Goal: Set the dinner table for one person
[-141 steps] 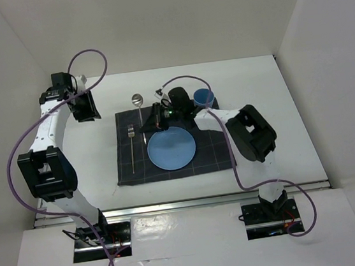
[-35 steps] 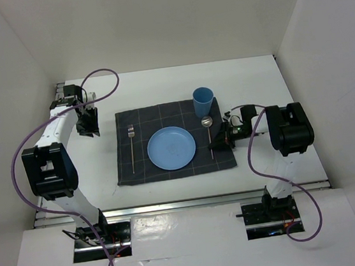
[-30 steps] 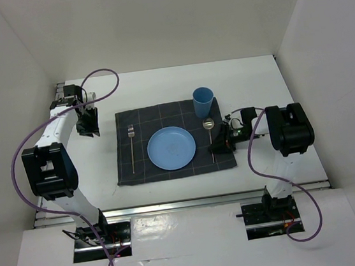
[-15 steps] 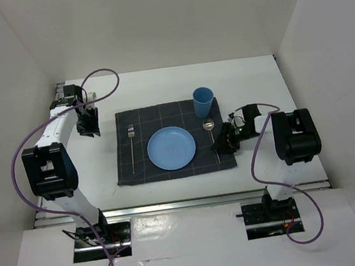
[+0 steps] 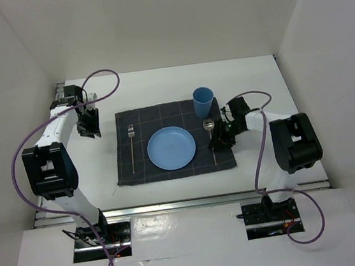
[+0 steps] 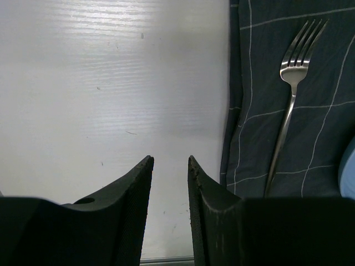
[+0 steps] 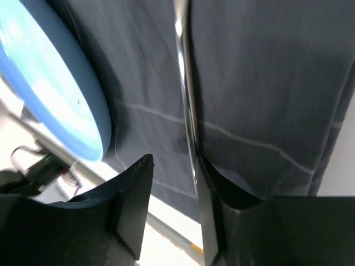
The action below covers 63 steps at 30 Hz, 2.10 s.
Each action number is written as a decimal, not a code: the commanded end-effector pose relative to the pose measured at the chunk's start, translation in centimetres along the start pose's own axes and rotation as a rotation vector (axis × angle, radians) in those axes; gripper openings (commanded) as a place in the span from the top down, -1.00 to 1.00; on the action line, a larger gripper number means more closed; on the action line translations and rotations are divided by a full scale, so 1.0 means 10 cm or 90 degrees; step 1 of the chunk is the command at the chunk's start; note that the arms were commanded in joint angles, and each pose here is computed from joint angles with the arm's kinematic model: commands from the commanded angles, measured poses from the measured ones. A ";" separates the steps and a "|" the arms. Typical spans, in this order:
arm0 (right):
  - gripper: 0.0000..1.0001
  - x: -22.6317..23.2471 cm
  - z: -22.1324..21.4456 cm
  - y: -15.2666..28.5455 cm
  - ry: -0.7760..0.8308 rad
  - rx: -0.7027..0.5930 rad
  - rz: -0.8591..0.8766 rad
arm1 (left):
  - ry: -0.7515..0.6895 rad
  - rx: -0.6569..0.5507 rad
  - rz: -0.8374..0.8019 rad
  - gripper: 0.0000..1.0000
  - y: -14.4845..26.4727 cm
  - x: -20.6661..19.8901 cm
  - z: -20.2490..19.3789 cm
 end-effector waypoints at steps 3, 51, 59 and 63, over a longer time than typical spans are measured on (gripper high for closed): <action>0.17 0.14 0.21 0.09 0.033 -0.090 -0.054 | -0.016 -0.001 -0.014 0.22 0.03 -0.01 0.05; -0.88 0.22 -0.20 1.63 -0.037 -0.461 -0.209 | -0.073 0.005 0.088 0.28 0.37 0.00 -0.51; -1.00 0.39 -0.44 2.10 -0.092 -0.520 -0.190 | -0.083 -0.014 0.132 0.28 0.82 0.00 -0.77; -1.00 0.40 -0.65 2.22 -0.104 -0.519 -0.166 | -0.083 -0.034 0.131 0.23 1.01 -0.06 -0.96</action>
Point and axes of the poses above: each gripper's point midway between its finger pads, its own y axis back along the fingers, its own x axis along the line the jaws close on, z = x × y, the point moved 7 cm from there along y, back along the fingers, and after that the axes turned 8 degrees about -y, right-handed, at the moved point
